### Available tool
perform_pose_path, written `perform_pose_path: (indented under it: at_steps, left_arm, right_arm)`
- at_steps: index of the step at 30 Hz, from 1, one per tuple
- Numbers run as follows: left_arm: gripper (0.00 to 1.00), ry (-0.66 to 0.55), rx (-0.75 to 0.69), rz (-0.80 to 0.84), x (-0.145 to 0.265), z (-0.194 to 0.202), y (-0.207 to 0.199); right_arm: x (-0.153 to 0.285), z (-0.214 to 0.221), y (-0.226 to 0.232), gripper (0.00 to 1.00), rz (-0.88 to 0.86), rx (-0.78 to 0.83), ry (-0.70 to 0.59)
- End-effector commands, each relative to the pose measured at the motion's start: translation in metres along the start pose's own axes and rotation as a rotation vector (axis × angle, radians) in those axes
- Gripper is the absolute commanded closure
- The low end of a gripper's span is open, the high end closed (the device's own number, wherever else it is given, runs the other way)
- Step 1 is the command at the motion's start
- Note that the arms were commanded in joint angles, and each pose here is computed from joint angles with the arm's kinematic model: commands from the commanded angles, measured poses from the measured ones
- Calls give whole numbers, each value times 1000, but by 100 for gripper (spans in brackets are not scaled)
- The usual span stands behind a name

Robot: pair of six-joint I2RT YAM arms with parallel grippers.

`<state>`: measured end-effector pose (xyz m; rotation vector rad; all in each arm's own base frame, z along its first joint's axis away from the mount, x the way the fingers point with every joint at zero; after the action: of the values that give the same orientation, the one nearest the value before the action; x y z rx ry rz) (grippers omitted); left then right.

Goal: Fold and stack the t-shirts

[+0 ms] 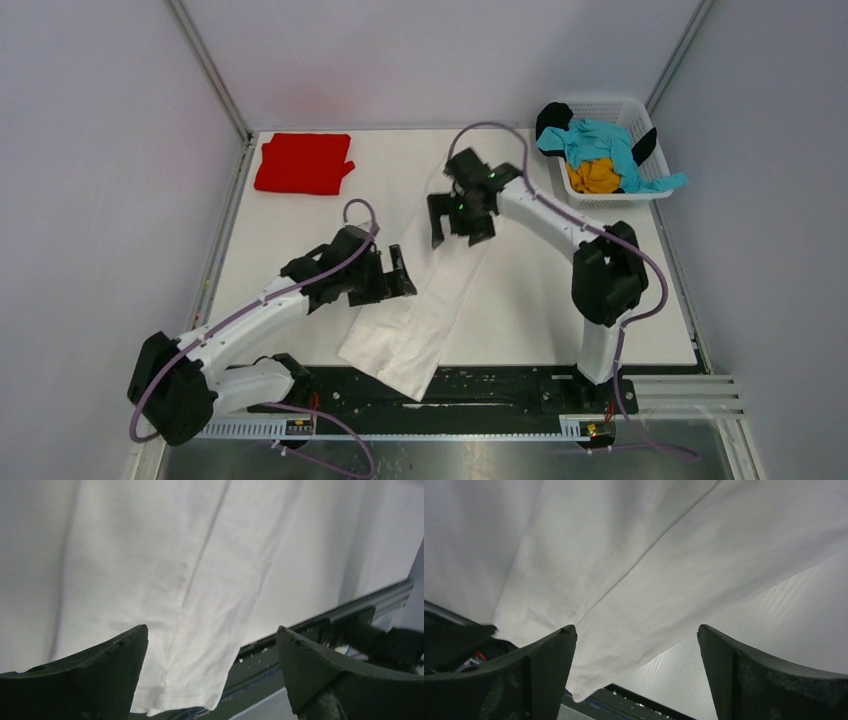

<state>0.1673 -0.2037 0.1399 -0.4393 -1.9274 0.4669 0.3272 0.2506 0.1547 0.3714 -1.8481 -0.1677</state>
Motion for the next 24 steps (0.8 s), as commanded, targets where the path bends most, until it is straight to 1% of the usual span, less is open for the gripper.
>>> perform_pose_path:
  at_steps: [1, 4, 8, 12, 16, 19, 24]
  left_arm:
    - [1, -134, 108, -91, 10, -22, 34]
    - [1, -150, 144, -142, 15, -21, 55]
    - [1, -156, 187, -170, 15, -16, 73]
    - [1, -149, 207, -172, 14, -13, 81]
    - [1, -145, 214, -173, 11, -14, 84]
    - [1, -128, 207, -137, 6, -16, 80]
    - [1, -74, 193, -30, -8, -16, 67]
  right_arm:
    - [-27, 46, 16, 1, -20, 24, 60]
    - [-40, 64, 28, 1, -39, 70, 128]
    - [-65, 71, 24, 0, -15, 69, 182]
    - [-86, 68, 7, 0, 65, 73, 214]
    - [-95, 66, -19, 1, 117, 12, 241]
    - [-93, 57, -37, 1, 128, -24, 239]
    - [-86, 12, -74, 0, 138, -86, 189]
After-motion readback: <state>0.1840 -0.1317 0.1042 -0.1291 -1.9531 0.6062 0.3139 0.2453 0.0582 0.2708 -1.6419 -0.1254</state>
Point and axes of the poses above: each gripper's point midway between its finger pads, its own x axis back along the fingers, its own y axis along the line the jaws close on, z = x × y, the point moved 4 cm from there along x, back along the fingers, and after that the axes turned 2 degrees about -x, right-handed, at the moved point
